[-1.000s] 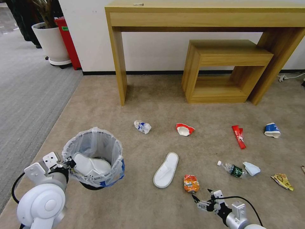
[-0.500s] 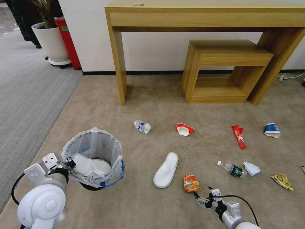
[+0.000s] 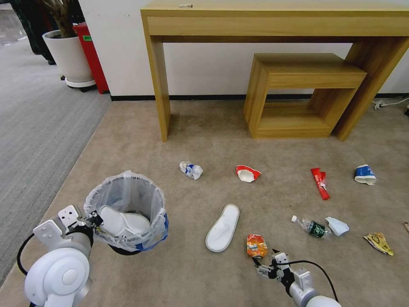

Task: Pick up the trash bin and place the garbage on the floor into it.

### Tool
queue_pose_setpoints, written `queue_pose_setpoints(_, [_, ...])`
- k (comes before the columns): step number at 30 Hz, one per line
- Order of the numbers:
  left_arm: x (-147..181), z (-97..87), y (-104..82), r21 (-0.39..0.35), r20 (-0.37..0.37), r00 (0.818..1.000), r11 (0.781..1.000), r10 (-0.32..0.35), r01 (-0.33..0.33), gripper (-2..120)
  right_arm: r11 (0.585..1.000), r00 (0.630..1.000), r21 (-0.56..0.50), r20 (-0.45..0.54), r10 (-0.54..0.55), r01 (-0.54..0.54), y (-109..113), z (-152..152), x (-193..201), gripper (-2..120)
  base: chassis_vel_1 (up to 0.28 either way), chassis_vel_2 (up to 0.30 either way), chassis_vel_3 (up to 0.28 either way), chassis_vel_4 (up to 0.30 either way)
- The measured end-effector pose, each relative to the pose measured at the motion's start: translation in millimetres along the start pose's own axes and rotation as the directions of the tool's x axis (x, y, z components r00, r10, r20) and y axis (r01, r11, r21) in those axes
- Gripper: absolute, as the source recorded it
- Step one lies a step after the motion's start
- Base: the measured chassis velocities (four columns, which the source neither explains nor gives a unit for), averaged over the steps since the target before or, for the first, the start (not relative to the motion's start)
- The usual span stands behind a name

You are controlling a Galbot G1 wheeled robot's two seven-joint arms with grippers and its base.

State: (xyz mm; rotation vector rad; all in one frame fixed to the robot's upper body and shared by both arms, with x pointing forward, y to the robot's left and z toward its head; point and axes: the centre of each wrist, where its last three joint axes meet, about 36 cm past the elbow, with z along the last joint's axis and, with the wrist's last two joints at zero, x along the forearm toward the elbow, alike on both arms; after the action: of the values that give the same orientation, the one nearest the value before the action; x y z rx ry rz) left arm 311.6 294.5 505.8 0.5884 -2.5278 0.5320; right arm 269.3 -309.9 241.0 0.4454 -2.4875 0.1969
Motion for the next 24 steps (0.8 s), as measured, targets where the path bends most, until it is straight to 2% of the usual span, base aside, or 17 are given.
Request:
queue_pose_setpoints(6, [1.1, 0.3, -0.4, 0.004, 0.001, 1.000, 1.000, 0.002, -0.002, 1, 0.999, 1.000, 0.040, -0.022, 0.016, -0.015, 0.9, 0.3, -2.6, 92, 0.000, 0.000, 0.000, 0.000])
queue_pose_setpoints(9, [1.2, 0.5, -0.4, 0.005, 0.001, 1.000, 1.000, 0.003, -0.003, 1, 0.998, 0.999, 0.064, -0.031, 0.027, -0.025, -0.4, 1.5, -4.2, 87, 0.000, 0.000, 0.000, 0.000])
queue_pose_setpoints(16, [1.1, 0.3, -1.2, 0.007, 0.002, 1.000, 1.000, 0.008, -0.008, 1, 0.996, 0.999, 0.082, -0.018, 0.041, -0.039, -5.9, -3.6, -14.5, 89, 0.000, 0.000, 0.000, 0.000])
queue_pose_setpoints(24, [2.3, -0.3, -1.5, 0.006, 0.005, 1.000, 1.000, 0.012, -0.012, 1, 0.995, 1.000, 0.091, 0.001, 0.029, -0.029, -2.4, -12.1, -32.3, 92, 0.000, 0.000, 0.000, 0.000])
